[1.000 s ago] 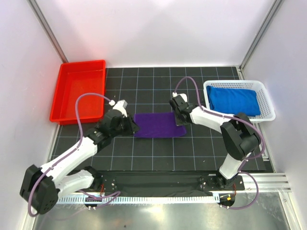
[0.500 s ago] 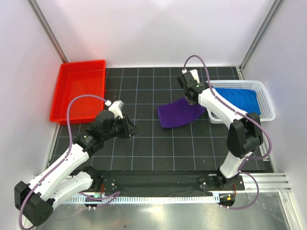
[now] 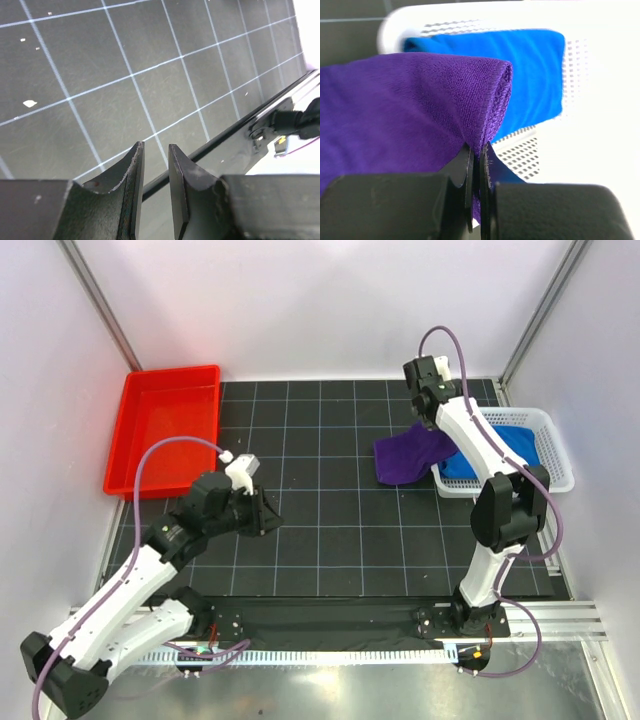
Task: Fold and stack the towels
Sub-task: Neatly place the folded towel into the bin
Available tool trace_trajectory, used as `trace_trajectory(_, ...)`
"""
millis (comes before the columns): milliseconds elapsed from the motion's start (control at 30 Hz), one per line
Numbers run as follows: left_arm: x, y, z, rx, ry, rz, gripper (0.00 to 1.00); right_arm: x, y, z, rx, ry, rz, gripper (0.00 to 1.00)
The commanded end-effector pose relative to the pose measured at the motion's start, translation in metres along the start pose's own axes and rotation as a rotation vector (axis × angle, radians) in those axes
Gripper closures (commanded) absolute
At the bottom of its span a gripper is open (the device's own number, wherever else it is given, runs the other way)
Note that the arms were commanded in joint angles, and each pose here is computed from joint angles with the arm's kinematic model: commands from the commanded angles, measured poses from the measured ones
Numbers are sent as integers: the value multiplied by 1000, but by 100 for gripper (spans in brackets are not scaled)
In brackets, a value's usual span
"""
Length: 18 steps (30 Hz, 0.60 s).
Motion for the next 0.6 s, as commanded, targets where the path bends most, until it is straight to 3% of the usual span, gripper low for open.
trace_trajectory(0,-4,27,-3,-3,-71,-34,71,-9,-2,-33,94,-11,-5,99)
trace_trajectory(200,-9,53,-1,-4,-82,-191,63,-15,-13,-66,213,-33,8,99)
trace_trajectory(567,-6,63,-10,33,-105,-210,63,-2,-24,-115,342,-65,36,99)
Point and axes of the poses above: each gripper's point midway between its finger pads, its own y axis back along the fingers, its own z axis along the line the jaws close on, x = y × z, the point moved 1 cm from there along y, back along the fingers, and after that the axes turned 2 degrees about -y, right-handed, at the moved point
